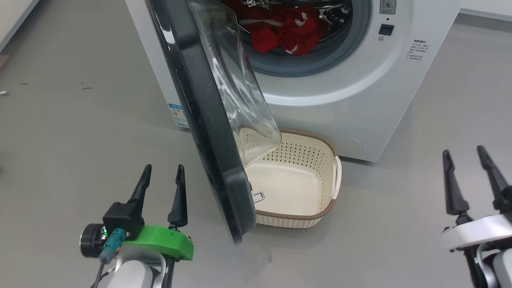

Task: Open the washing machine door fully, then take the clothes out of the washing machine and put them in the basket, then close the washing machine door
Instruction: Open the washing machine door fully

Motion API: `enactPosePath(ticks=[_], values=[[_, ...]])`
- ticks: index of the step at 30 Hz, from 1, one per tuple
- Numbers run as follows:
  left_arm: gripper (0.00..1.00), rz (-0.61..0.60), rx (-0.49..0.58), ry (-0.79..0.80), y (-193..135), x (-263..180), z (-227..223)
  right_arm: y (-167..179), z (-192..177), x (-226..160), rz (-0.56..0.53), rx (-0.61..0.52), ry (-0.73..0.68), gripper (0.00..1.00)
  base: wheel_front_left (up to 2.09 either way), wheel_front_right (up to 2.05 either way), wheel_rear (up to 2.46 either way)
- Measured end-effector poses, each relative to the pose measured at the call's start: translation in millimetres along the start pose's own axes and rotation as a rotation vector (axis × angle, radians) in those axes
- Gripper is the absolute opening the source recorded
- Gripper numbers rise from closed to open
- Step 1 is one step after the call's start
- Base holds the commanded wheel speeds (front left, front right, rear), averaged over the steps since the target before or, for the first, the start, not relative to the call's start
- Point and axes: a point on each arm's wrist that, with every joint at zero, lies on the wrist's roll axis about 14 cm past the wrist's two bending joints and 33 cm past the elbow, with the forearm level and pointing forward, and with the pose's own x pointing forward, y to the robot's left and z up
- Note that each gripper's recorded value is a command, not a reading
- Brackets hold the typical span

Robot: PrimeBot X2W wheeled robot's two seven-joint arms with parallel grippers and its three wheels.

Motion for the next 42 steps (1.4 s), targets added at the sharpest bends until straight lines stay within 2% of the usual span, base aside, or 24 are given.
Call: enactPosePath(ticks=[8,17,35,36,37,38,39,42], values=[[1.00,0.000,-0.002,0.007,0.8,-2.1,-2.4,21.0,-28.3,-15.5,-0.015,0.062,0.078,1.00,0.00,0.00,0.00],[1.00,0.000,-0.002,0.008,1.0,-2.4,-2.7,48.0,-32.3,-19.0,0.021,0.101,0.085,1.00,0.00,0.00,0.00],[1.00,0.007,-0.004,0.004,3.2,-2.6,-1.4,48.6,-23.1,-16.4,-0.001,0.102,0.049,1.00,0.00,0.00,0.00],[0.63,0.008,-0.004,0.004,3.4,-2.5,-1.5,48.2,-23.0,-16.3,-0.003,0.102,0.049,1.00,0.00,0.00,0.00],[0.40,0.008,-0.004,0.004,3.5,-2.5,-1.6,47.9,-22.9,-16.3,-0.004,0.101,0.048,1.00,0.00,0.00,0.00],[0.08,0.009,-0.004,0.005,3.7,-2.4,-1.7,47.4,-22.8,-16.2,-0.004,0.099,0.047,1.00,0.00,0.00,0.00],[0.00,0.009,-0.004,0.005,3.7,-2.4,-1.9,47.3,-22.6,-16.1,-0.004,0.101,0.046,1.00,0.00,0.00,0.00],[0.00,0.009,-0.003,0.007,3.6,-2.5,-2.5,46.5,-22.2,-16.0,-0.010,0.105,0.044,1.00,0.00,0.00,0.00]])
